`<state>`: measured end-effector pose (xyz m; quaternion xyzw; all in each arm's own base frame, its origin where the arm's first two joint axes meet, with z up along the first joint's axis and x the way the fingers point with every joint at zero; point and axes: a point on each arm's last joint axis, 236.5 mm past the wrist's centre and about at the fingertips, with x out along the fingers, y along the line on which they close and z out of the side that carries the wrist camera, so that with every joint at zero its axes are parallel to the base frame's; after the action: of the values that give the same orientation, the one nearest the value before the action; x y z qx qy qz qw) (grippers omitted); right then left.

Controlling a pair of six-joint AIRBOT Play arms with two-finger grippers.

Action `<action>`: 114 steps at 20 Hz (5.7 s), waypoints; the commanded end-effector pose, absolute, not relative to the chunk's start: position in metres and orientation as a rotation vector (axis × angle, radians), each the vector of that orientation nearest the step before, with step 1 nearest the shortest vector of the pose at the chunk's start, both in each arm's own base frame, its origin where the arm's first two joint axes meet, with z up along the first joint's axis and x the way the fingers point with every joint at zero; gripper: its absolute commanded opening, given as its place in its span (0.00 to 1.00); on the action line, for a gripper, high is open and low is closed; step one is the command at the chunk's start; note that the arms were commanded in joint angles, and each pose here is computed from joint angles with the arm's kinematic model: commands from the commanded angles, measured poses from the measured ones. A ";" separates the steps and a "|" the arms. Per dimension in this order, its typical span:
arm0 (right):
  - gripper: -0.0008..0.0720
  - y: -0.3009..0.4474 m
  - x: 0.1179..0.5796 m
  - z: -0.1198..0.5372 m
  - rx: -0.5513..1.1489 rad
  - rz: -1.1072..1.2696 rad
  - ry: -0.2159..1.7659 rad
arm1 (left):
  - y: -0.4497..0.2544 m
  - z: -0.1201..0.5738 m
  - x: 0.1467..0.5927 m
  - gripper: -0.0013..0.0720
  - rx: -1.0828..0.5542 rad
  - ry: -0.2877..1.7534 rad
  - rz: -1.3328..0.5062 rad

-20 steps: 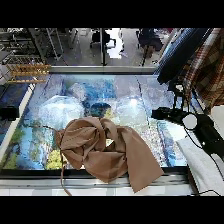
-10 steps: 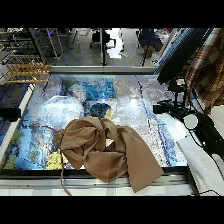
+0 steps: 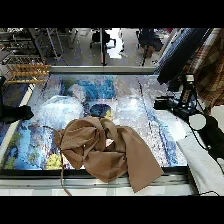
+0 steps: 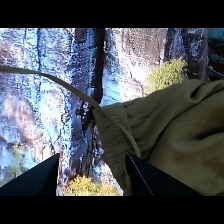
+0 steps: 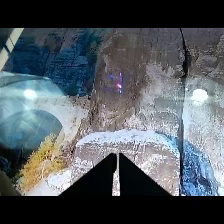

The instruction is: Fold the clothes and pants, and hang the long-sleeved shirts on hangers.

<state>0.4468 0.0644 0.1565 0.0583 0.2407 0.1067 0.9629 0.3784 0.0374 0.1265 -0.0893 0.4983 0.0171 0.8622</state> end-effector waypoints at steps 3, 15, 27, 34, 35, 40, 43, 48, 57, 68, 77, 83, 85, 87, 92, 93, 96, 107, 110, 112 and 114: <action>0.34 0.067 0.387 0.107 0.087 0.295 0.804 | 0.013 0.069 0.337 0.70 -0.225 1.234 -0.090; 0.90 0.168 0.285 -0.023 0.188 0.576 1.199 | -0.019 -0.069 0.330 0.90 -0.564 1.320 -0.091; 0.04 0.167 0.320 -0.056 -0.002 0.543 1.204 | -0.049 -0.006 0.433 0.05 -0.453 1.039 -0.184; 0.05 0.106 0.488 0.096 -0.227 0.294 0.617 | 0.064 0.147 0.535 0.05 -0.404 0.639 -0.061; 0.23 0.108 0.495 0.090 -0.175 0.292 0.626 | 0.069 0.135 0.543 0.24 -0.410 0.639 -0.046; 0.64 0.062 0.454 0.017 0.076 0.205 0.989 | 0.099 0.032 0.517 0.97 -0.442 0.944 0.009; 0.64 0.024 0.406 -0.013 0.265 0.154 1.175 | 0.129 0.004 0.473 0.97 -0.548 1.107 0.046; 0.65 0.061 0.323 -0.025 0.598 0.341 1.322 | 0.182 -0.014 0.422 0.97 -0.702 1.197 0.190; 0.66 0.098 0.263 -0.061 0.863 0.363 1.443 | 0.173 -0.067 0.440 0.83 -0.810 1.220 0.224; 0.61 0.107 0.281 -0.094 0.846 0.296 1.435 | 0.152 -0.086 0.502 0.30 -0.887 1.062 0.295; 0.06 0.125 0.307 -0.104 0.802 0.263 1.341 | 0.152 -0.073 0.485 0.09 -0.791 1.111 0.205; 0.04 0.123 0.310 -0.105 0.793 0.254 1.328 | 0.181 -0.077 0.460 0.78 -0.848 1.145 0.261; 0.04 0.123 0.310 -0.105 0.792 0.254 1.328 | 0.187 -0.085 0.467 0.78 -0.878 1.118 0.298; 0.04 0.123 0.310 -0.105 0.792 0.254 1.329 | 0.189 -0.092 0.478 0.78 -0.925 1.080 0.344; 0.04 0.124 0.309 -0.104 0.773 0.277 1.328 | 0.191 -0.089 0.513 0.34 -0.935 0.941 0.376; 0.04 0.124 0.308 -0.104 0.773 0.280 1.331 | 0.189 -0.091 0.515 0.22 -0.934 0.939 0.375; 0.04 0.126 0.308 -0.102 0.753 0.303 1.322 | 0.178 -0.096 0.515 0.05 -0.936 0.971 0.360; 0.04 0.022 0.345 0.198 0.082 0.121 0.505 | 0.153 0.239 0.431 0.05 -0.832 0.595 -0.056; 0.04 -0.009 0.297 0.353 -0.070 -0.016 0.099 | 0.128 0.398 0.380 0.05 -0.703 0.223 -0.114; 0.04 -0.014 0.258 0.414 -0.117 -0.057 -0.062 | 0.106 0.491 0.328 0.05 -0.563 -0.027 -0.079; 0.04 -0.019 0.224 0.454 -0.152 -0.094 -0.168 | 0.078 0.563 0.268 0.05 -0.388 -0.251 0.015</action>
<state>0.2868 0.0004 0.3703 -0.0316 0.0322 0.0094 0.9989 0.3479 0.1338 0.4512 -0.2900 0.0347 -0.0085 0.9564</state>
